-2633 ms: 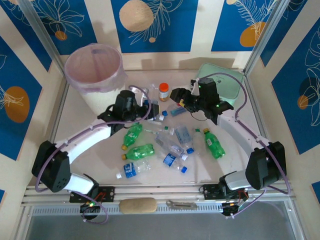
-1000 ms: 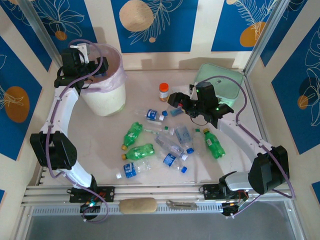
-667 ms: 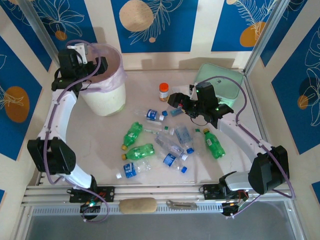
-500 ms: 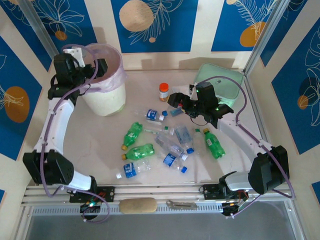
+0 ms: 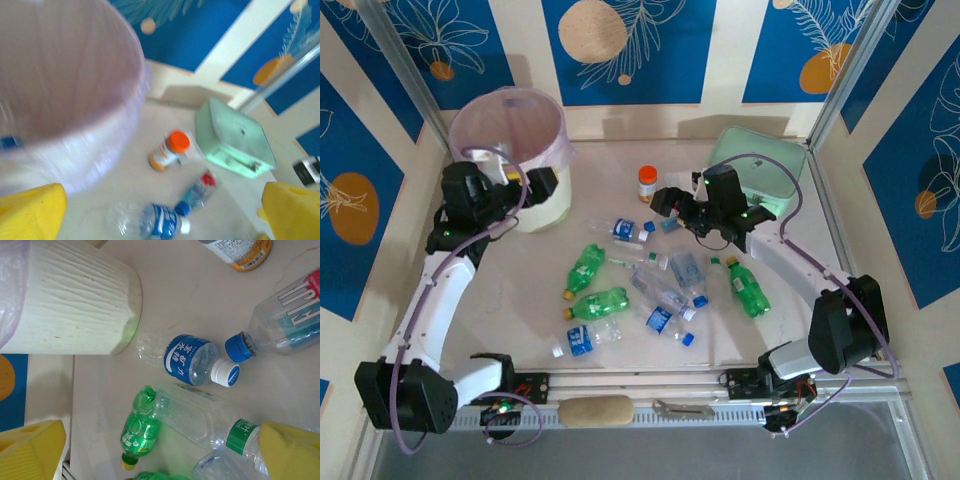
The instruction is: Put the plastic bottles in the bin
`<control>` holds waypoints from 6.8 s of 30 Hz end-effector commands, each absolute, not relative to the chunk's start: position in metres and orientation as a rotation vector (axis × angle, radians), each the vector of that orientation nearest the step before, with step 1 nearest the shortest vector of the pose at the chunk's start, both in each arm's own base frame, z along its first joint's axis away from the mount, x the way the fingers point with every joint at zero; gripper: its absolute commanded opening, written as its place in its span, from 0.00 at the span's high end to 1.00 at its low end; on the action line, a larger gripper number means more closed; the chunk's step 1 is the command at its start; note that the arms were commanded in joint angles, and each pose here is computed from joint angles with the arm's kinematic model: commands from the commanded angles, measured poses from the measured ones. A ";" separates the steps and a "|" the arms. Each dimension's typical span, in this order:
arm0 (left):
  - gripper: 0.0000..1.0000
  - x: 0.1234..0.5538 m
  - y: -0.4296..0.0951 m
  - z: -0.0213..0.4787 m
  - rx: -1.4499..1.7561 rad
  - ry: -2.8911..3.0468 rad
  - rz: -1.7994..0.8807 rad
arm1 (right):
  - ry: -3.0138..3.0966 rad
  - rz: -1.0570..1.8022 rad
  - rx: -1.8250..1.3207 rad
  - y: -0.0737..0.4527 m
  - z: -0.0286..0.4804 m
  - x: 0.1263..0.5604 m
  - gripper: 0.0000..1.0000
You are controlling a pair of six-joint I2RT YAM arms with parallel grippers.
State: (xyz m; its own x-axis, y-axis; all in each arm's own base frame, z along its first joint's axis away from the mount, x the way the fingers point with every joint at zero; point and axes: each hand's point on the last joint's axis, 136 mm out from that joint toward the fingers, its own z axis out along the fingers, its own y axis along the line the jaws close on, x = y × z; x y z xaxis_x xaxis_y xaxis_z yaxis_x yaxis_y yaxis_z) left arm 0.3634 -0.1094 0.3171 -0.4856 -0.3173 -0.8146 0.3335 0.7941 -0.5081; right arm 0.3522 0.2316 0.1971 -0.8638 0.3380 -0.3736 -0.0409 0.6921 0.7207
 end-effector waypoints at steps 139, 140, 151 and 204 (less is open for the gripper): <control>0.43 0.489 -0.028 0.444 0.087 1.681 0.032 | 2.363 0.999 0.344 0.181 0.195 0.331 0.01; 0.43 0.492 -0.027 0.441 0.090 1.688 0.038 | 2.360 0.999 0.343 0.180 0.196 0.330 0.01; 0.38 0.522 -0.022 0.379 0.092 1.865 -0.004 | 2.352 0.974 0.361 0.172 0.200 0.325 0.01; 0.05 0.176 -0.203 0.158 0.604 2.480 -0.723 | 2.458 1.068 0.399 0.206 0.162 0.352 0.01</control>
